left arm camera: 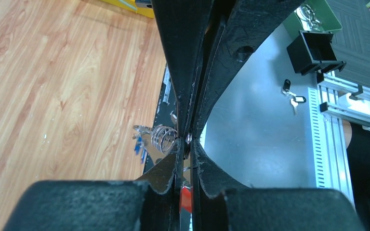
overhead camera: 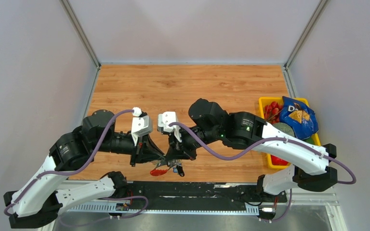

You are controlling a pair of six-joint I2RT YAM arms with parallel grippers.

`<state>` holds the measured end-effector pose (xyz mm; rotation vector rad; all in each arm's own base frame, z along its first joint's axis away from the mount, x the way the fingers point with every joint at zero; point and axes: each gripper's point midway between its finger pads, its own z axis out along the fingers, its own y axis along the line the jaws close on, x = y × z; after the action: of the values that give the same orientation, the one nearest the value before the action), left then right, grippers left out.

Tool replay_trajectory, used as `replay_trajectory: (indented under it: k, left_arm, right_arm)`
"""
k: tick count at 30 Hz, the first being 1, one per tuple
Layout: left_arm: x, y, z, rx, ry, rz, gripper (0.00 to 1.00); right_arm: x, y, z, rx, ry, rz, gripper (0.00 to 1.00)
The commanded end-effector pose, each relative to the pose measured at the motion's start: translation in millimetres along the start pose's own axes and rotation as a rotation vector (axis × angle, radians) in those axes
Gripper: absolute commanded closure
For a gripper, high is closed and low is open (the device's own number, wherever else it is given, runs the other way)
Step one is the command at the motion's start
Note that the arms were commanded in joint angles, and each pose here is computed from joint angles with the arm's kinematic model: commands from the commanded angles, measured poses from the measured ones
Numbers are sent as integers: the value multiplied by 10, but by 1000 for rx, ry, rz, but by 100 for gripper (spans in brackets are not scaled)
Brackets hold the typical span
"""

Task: Put the keys on the keyring

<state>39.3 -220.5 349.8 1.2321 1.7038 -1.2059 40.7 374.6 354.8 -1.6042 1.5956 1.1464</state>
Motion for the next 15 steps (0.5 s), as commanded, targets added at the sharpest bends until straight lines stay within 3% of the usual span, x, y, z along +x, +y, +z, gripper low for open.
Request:
replay_trajectory:
  k: [1,5,8,13,15]
  left_arm:
    - [-73,-4,-34,-7,-8,34,87]
    - [-92,12,-23,-13,-8,33,90]
    - [-120,14,-6,-7,-23,46,99]
    - [-301,36,-30,-33,-145,93,100]
    - [-393,24,-75,-44,-202,110,100]
  right_arm:
    - [-266,54,-37,-23,-76,-22,100]
    - [-249,50,1,-31,-68,-22,100]
    - [-246,53,3,-33,-68,-24,100]
    - [-294,78,-59,-31,-102,-36,100]
    - [-347,87,-124,-18,-134,-49,94]
